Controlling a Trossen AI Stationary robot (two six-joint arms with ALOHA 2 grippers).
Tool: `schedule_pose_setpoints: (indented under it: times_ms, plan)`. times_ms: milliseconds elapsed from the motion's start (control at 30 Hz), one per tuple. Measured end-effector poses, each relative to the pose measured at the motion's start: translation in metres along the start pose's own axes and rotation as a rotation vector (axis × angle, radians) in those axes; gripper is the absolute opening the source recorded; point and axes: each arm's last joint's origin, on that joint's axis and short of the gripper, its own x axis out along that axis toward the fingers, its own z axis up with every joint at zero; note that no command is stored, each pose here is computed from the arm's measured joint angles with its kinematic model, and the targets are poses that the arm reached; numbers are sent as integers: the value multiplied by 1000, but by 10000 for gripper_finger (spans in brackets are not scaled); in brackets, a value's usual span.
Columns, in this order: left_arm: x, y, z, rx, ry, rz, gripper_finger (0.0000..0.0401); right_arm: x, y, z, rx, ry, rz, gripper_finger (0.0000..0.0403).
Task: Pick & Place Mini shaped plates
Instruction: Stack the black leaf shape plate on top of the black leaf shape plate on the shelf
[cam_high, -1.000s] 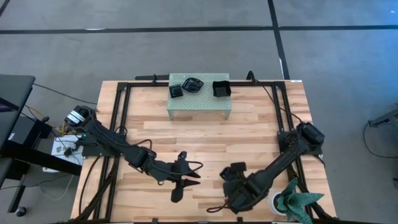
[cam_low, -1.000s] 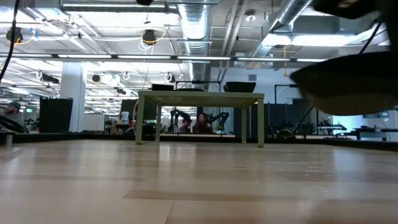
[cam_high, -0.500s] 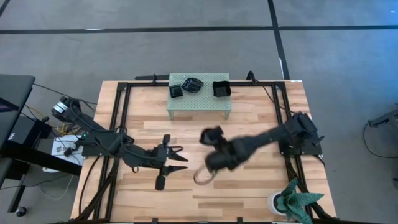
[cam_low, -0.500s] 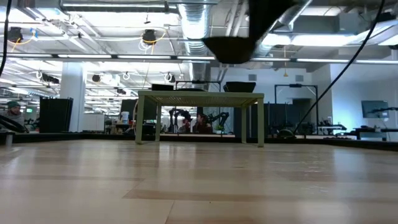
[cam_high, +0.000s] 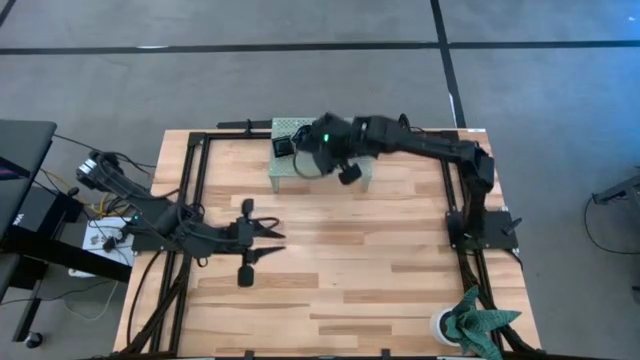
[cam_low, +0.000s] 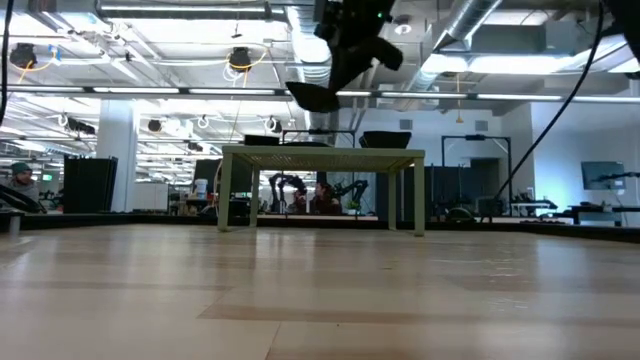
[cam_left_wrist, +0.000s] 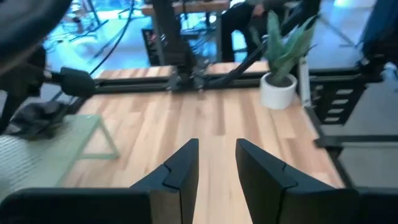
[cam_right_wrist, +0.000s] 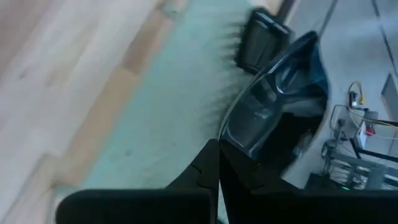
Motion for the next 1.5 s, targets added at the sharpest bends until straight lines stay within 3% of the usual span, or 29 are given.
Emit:
schedule_pose_setpoints:
  times_ms: [167, 467, 1267, 1500]
  plan:
    - [-12, 10, 3, -6, -9, 37, 108, 10, -27, -28, 53, -25, -56, 0]
    - [-16, 14, 5, -11, -21, 47, 108, 15, -41, -43, 242, -114, -66, 0]
    - [-16, 14, 4, -14, -18, 48, 108, 47, -21, -51, 213, -51, -21, 0]
    - [-15, 14, 4, -13, -17, 48, 108, 46, -26, -42, 179, -81, -109, 0]
